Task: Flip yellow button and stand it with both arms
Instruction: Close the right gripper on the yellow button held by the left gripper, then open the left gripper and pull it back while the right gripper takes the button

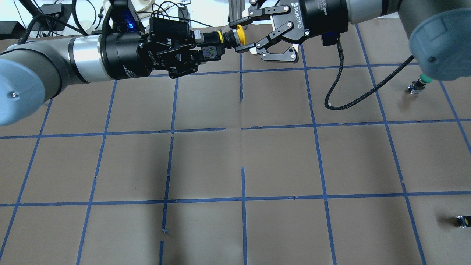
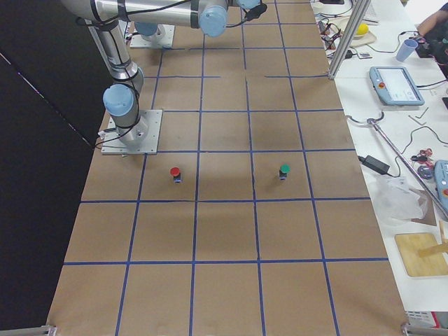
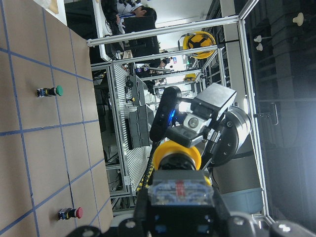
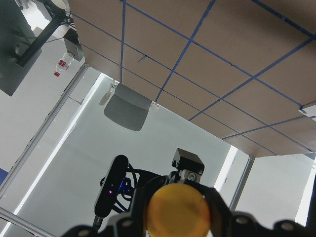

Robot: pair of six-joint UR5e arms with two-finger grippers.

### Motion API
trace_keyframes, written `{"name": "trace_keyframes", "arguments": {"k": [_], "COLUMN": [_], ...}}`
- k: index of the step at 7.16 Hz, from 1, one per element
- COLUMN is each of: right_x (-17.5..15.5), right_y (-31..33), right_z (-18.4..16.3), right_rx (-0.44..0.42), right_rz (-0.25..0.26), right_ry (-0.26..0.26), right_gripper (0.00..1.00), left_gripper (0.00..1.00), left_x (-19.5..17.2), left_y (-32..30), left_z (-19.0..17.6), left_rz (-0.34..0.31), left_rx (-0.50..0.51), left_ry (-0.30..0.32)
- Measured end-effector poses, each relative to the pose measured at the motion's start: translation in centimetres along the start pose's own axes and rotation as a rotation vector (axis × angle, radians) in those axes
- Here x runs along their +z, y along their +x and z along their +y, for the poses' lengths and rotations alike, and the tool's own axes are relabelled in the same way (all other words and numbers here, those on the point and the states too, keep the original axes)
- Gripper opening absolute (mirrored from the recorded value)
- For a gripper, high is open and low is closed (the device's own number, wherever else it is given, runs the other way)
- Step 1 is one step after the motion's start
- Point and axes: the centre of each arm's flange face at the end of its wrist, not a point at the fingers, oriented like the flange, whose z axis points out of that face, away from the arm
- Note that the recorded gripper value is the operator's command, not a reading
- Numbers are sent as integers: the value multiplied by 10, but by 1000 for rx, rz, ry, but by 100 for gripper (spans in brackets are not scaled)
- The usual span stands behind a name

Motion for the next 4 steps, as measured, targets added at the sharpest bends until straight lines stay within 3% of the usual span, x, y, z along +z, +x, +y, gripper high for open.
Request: {"name": "trace_keyframes", "arguments": {"k": [1, 4], "right_x": [0, -2], "right_y": [0, -1], "right_z": [0, -3], "right_rx": [1, -1], "right_rz": [0, -3], "right_ry": [0, 4], "right_gripper": [21, 21], "left_gripper": [99, 99], "left_x": [0, 1], "left_y": [-1, 2], "left_z": [1, 2], "left_rz": [0, 1], "left_rx": [-21, -125], "left_ry": [0, -1]}}
